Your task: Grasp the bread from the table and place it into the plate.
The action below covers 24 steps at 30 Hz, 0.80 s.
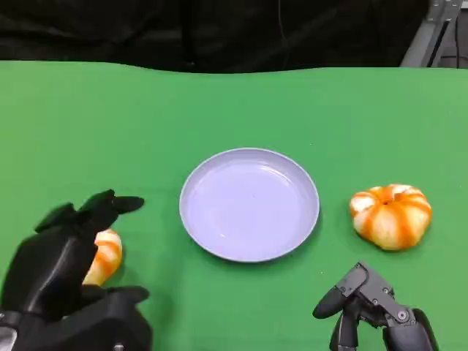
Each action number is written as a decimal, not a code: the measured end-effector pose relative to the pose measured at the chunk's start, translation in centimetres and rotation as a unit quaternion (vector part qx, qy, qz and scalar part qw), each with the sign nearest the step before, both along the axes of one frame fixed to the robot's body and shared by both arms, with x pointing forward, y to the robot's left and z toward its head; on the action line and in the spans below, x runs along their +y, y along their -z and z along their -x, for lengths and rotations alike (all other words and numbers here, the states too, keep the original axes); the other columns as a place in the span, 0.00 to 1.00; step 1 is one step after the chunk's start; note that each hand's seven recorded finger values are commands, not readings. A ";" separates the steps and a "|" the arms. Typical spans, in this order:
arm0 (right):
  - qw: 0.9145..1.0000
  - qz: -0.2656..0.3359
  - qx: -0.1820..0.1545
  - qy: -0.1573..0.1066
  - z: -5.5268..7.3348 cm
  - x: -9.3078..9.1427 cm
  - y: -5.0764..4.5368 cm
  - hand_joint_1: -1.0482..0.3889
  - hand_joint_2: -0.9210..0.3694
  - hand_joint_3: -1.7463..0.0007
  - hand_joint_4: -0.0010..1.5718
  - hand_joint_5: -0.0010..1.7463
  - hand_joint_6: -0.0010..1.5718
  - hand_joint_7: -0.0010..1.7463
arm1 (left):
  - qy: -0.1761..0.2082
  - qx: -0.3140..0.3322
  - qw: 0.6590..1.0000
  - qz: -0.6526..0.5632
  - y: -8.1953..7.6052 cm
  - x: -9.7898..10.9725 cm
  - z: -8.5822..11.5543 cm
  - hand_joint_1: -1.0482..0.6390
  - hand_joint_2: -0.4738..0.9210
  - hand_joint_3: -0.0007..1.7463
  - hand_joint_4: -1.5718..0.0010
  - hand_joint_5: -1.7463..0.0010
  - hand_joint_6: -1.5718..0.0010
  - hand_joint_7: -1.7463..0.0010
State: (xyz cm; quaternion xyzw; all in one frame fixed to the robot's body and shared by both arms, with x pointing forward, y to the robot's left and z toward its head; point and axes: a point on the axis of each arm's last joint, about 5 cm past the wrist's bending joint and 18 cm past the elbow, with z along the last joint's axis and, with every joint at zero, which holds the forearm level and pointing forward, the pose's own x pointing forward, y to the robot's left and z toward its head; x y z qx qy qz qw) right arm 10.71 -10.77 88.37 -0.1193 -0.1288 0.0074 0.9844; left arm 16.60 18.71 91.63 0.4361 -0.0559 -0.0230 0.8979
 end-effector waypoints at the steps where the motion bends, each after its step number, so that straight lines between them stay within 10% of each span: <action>1: 1.000 0.000 -0.001 0.001 0.0 0.0 -0.03 0.62 0.22 0.21 0.47 1.00 0.27 1.00 | 0.000 0.002 1.000 -0.025 -0.1 -0.1 -0.2 0.27 0.96 0.00 1.00 0.56 0.91 0.76; 7: 1.000 0.005 -0.003 0.001 0.0 0.0 -0.09 0.63 0.21 0.21 0.48 1.00 0.28 1.00 | -0.011 0.049 0.984 -0.172 -0.5 -0.6 -2.0 0.26 0.97 0.01 1.00 0.64 0.93 0.82; 19: 1.000 0.003 -0.006 0.004 0.1 0.0 -0.20 0.63 0.22 0.21 0.47 1.00 0.28 1.00 | -0.047 0.222 0.946 -0.230 3.8 -0.4 -5.1 0.33 0.97 0.01 0.99 0.69 0.90 0.90; 24: 1.000 0.003 -0.006 0.004 0.1 -0.1 -0.22 0.63 0.22 0.21 0.47 1.00 0.28 1.00 | -0.067 0.227 0.948 -0.214 5.4 0.0 -6.1 0.47 0.97 0.00 0.74 0.55 0.63 0.93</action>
